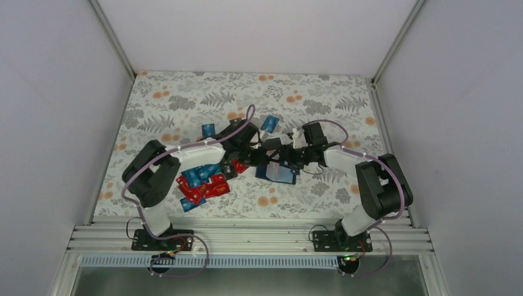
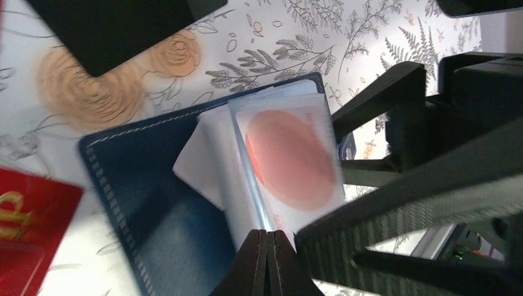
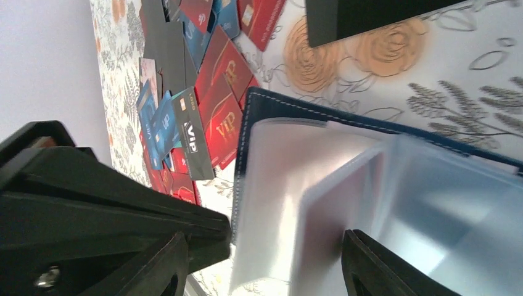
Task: Put the credit cards into the card holder
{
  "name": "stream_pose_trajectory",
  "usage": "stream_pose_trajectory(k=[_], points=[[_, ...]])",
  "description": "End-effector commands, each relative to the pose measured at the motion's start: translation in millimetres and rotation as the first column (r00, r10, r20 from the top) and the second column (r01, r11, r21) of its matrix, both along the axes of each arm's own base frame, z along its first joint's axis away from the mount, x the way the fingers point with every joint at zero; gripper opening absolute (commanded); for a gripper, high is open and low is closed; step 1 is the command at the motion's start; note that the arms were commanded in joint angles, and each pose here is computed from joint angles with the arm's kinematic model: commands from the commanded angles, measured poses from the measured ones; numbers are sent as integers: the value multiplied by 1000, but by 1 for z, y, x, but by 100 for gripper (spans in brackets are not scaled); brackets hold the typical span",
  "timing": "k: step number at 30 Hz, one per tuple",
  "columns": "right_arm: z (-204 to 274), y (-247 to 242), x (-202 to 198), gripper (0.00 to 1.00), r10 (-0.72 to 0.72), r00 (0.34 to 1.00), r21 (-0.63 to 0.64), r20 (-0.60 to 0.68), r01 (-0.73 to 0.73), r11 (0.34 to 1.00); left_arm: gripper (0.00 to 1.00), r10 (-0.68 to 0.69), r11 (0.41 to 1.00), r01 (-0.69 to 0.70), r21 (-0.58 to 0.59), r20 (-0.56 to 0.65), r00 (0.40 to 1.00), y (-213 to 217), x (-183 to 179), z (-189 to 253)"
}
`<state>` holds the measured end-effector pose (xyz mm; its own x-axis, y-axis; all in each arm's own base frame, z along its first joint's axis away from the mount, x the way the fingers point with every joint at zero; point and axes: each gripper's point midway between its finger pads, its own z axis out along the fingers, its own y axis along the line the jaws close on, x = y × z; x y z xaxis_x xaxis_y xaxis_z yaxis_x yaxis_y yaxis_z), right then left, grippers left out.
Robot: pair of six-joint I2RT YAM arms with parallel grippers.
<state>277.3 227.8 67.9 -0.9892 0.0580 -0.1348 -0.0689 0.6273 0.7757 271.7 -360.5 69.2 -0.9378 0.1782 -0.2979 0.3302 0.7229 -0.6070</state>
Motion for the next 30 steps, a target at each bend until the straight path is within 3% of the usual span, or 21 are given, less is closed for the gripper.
stream_pose_trajectory(k=[1, 8, 17, 22, 30], points=[[6, 19, 1, 64, 18, 1000, -3, 1, -18, 1000, 3, 35, 999, -35, -2, 6, 999, 22, -5, 15], [-5, 50, -1, 64, 67, 997, -10, -34, -68, 998, 3, 148, 988, -150, 28, 72, 986, 79, -1, 28], [-11, 75, 14, 64, 131, 991, -29, -18, -132, 991, 12, 319, 938, -327, 118, 84, 944, 160, -1, 8], [-5, 82, 25, 64, 172, 985, -44, 13, -171, 984, 20, 377, 909, -389, 152, 104, 920, 180, -7, 2], [-3, 92, 22, 65, 247, 968, -49, 48, -245, 968, 23, 407, 891, -420, 174, 109, 907, 187, -5, -9]])
